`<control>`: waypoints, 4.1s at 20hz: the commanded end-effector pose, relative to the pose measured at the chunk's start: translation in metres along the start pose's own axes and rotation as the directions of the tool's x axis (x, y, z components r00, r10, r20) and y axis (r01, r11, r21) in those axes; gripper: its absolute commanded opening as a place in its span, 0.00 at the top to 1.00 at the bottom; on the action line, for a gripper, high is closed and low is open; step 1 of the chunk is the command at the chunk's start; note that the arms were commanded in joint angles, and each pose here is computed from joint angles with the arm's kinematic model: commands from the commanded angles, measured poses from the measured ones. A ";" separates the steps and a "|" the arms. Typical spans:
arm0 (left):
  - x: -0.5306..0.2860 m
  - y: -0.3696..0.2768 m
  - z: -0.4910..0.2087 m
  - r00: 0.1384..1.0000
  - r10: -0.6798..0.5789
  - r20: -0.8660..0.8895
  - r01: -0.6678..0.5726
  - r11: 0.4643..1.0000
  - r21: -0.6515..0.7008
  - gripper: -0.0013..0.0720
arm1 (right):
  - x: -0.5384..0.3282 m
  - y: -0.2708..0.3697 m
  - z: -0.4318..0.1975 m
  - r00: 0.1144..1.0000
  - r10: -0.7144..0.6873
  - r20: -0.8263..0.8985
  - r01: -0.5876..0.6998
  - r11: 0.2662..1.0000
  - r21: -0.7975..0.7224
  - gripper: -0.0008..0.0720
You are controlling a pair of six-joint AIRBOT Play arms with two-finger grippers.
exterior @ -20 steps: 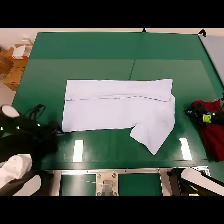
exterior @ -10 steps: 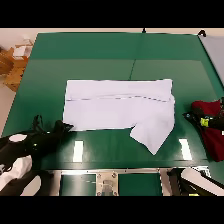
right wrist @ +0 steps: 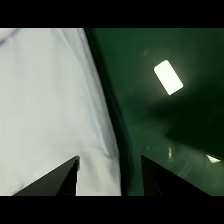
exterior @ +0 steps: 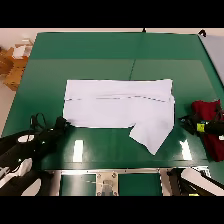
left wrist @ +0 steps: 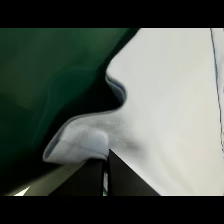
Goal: Fold the shirts.
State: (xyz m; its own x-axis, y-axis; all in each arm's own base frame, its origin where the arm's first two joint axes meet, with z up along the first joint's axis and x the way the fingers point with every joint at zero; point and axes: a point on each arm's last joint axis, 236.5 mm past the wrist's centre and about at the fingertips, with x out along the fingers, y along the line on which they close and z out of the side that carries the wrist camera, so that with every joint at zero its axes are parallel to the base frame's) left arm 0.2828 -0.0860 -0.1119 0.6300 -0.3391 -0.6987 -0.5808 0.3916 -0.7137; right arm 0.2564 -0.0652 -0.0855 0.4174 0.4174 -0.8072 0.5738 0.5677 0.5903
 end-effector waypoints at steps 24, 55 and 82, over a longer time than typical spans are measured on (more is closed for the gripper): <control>-0.012 -0.069 -0.025 0.981 -0.055 -0.187 0.123 0.919 0.375 0.95 | 0.019 0.027 -0.088 0.983 -0.063 -0.171 0.063 0.998 -0.009 0.97; 0.113 -0.247 0.108 0.987 -0.085 -0.137 0.150 0.793 0.590 0.05 | 0.075 0.179 0.165 0.996 0.017 0.089 0.008 0.962 -0.274 0.33; 0.067 -0.312 0.009 0.910 -0.026 -0.414 0.351 0.578 0.737 0.51 | 0.092 0.132 0.139 0.926 0.171 -0.335 -0.310 0.853 -0.421 0.96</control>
State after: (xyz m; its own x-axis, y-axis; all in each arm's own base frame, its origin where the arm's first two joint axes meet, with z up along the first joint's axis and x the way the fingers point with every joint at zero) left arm 0.5063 -0.2040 0.0665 0.3466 -0.6923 -0.6330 0.2159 0.7155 -0.6644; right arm 0.4636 -0.0571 -0.0948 0.2485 0.7006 -0.6689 0.0675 0.6764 0.7334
